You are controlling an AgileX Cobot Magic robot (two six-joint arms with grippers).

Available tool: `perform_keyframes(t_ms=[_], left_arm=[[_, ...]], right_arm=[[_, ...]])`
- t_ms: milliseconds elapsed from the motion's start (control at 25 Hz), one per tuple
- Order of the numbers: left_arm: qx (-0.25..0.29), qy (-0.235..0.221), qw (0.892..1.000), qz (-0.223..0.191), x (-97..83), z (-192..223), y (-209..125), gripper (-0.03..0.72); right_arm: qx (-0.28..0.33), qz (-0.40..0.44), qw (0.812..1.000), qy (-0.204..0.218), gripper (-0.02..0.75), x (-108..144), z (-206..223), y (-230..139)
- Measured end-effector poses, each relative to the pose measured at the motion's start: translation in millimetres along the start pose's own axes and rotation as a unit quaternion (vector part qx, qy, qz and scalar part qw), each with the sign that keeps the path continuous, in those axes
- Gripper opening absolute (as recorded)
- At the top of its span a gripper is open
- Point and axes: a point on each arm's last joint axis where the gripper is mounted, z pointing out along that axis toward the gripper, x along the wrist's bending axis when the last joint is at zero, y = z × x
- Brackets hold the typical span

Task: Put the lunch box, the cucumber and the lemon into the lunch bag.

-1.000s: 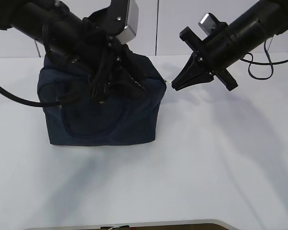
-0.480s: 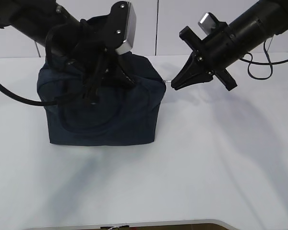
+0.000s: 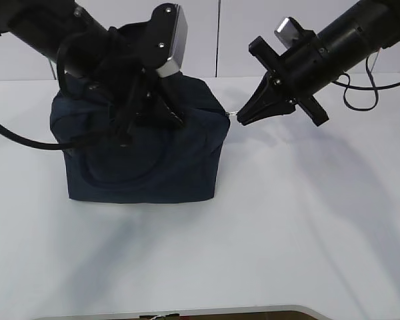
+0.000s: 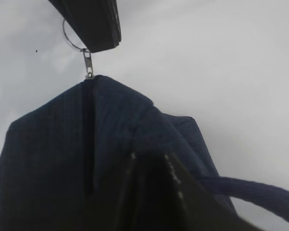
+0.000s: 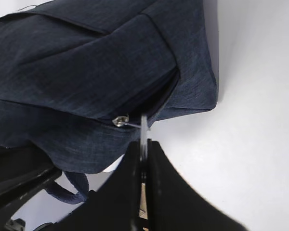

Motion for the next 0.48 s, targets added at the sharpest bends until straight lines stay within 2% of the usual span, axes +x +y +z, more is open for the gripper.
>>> perform_keyframes(t_ms=[120,200,320,480], left_arm=[[-0.002,-0.002,1.000,0.005,-0.9,-6.1,2.7,0.243],[-0.002,-0.002,1.000,0.008,-1.7,-7.1,4.6,0.316],[-0.003,-0.002,1.000,0.019,-4.2,-4.8,10.0,0.353],[-0.003,0.016,0.999,0.037,-5.2,-1.1,19.0,0.363]], right_arm=[[0.000,0.000,1.000,0.000,0.005,0.0,0.0,0.0],[0.000,0.000,1.000,0.000,0.005,0.0,0.0,0.0],[0.000,-0.001,1.000,-0.001,0.005,-0.2,0.0,0.0],[0.000,-0.002,1.000,-0.001,0.005,-0.2,0.0,0.0]])
